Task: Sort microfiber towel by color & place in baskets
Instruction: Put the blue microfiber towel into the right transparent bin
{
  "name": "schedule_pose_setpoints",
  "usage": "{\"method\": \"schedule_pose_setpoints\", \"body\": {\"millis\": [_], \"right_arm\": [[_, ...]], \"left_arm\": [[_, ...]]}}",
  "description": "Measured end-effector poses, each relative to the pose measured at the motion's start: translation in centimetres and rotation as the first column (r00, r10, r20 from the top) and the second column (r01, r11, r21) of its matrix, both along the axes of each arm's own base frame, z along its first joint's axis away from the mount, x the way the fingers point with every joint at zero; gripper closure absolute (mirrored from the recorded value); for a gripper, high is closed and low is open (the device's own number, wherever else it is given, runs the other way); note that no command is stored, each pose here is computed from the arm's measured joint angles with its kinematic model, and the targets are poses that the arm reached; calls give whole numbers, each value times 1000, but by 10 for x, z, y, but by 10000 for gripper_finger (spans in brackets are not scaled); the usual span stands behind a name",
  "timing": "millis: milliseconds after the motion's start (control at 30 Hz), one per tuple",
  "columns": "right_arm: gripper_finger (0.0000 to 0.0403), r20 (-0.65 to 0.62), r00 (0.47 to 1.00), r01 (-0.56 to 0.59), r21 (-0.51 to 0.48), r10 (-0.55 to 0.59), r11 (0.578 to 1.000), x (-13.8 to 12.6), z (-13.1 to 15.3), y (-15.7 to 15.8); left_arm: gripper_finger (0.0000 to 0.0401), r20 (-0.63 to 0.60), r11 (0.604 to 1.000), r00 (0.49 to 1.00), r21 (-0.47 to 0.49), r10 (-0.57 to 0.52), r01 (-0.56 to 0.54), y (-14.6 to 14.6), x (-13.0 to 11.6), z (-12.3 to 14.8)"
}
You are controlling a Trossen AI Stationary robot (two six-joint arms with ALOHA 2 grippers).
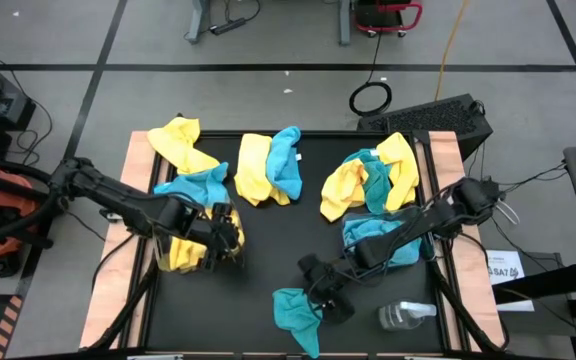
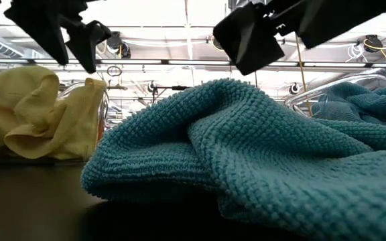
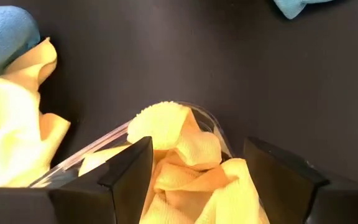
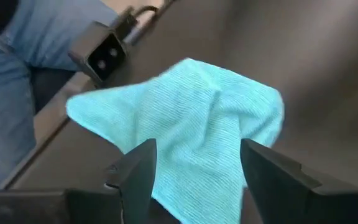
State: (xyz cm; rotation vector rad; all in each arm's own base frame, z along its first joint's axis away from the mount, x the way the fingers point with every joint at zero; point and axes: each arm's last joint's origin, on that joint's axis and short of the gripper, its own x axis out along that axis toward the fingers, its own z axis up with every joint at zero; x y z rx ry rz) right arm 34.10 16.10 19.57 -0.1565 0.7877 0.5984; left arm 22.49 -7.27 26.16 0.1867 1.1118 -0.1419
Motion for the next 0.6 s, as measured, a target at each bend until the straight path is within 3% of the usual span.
{"method": "schedule_pose_setpoints", "body": {"millis": [167, 400, 600], "right_arm": [[149, 26, 999, -21, 49, 20, 999, 7, -6, 4], [89, -14, 1000, -10, 39, 10, 999, 12, -26, 7], [78, 15, 999, -35, 24, 35, 999, 22, -49, 11]], "left_arm": [[142, 9, 1000, 1000, -18, 20, -20, 0, 1, 13], [142, 32, 999, 999, -33, 18, -17, -2, 2, 28], [142, 58, 999, 998, -42, 18, -16, -2, 4, 36]]}}
